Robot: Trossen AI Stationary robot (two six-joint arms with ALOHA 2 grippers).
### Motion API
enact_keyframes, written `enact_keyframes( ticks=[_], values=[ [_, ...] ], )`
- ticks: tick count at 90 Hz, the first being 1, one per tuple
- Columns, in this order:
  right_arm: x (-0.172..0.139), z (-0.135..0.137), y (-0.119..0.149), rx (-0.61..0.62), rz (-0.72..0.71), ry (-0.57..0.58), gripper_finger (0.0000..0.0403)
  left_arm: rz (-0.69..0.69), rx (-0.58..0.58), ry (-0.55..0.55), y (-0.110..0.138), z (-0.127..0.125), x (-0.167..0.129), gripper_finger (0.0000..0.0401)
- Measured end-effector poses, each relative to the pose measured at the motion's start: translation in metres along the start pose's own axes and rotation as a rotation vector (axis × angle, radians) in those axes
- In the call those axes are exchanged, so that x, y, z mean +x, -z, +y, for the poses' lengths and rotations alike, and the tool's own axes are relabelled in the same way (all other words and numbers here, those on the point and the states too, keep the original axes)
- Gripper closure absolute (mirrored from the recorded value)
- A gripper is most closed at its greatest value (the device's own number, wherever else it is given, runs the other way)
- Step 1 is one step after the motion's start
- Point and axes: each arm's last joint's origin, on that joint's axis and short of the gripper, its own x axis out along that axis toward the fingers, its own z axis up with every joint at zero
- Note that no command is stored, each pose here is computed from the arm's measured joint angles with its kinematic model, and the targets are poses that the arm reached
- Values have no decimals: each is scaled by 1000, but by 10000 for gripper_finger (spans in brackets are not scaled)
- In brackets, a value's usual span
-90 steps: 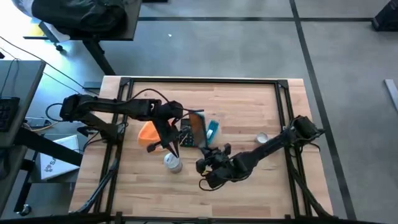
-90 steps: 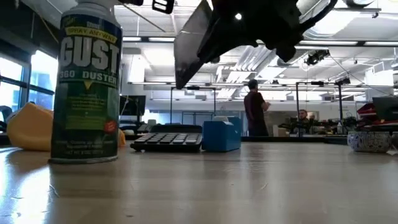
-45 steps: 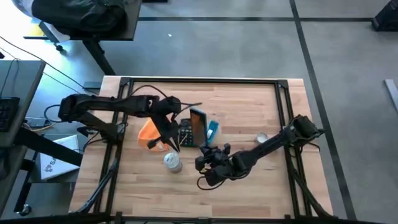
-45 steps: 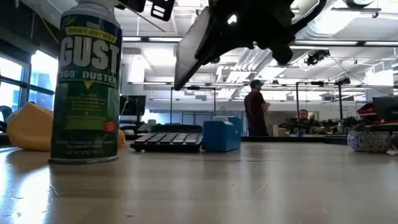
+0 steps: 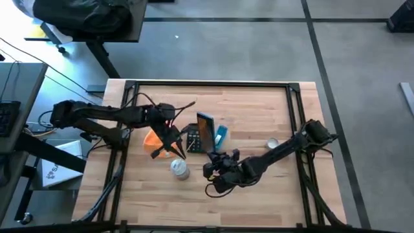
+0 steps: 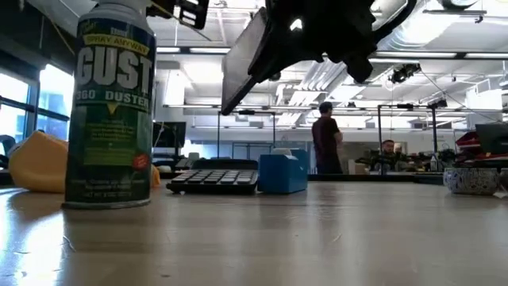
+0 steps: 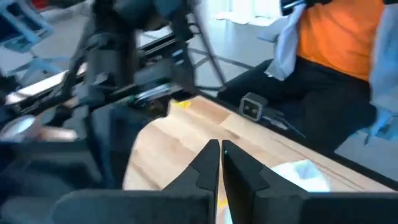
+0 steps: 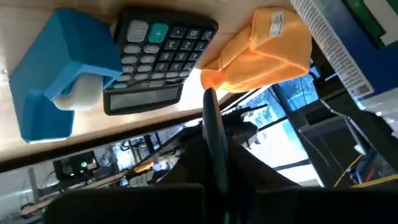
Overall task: Apply microfiber cloth
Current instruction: Wipe the tablet with the orange microfiber cloth
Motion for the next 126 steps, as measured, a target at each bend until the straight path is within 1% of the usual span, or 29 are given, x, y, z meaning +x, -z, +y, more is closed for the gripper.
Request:
enact_keyframes(
  ticks=[8,36,57,70,80,111,126],
  values=[
    [2,0,1,-24,0,-1,402,18,0,-11,-1,-3,3,401],
    [6,1,5,-16,7,-12,402,67,-15,-43,1,-6,6,401],
    [8,1,7,-14,10,-15,402,71,-21,-37,1,-7,6,401],
    [9,1,7,-43,10,-15,402,72,-19,-26,0,-10,9,401],
    [9,0,7,-38,-6,-1,402,72,-12,-17,-1,-12,11,401],
    [10,-2,8,-24,-26,17,402,38,0,-25,9,-15,15,401],
    [10,-2,7,-23,-67,28,402,42,-4,-25,11,-16,16,401]
  ],
)
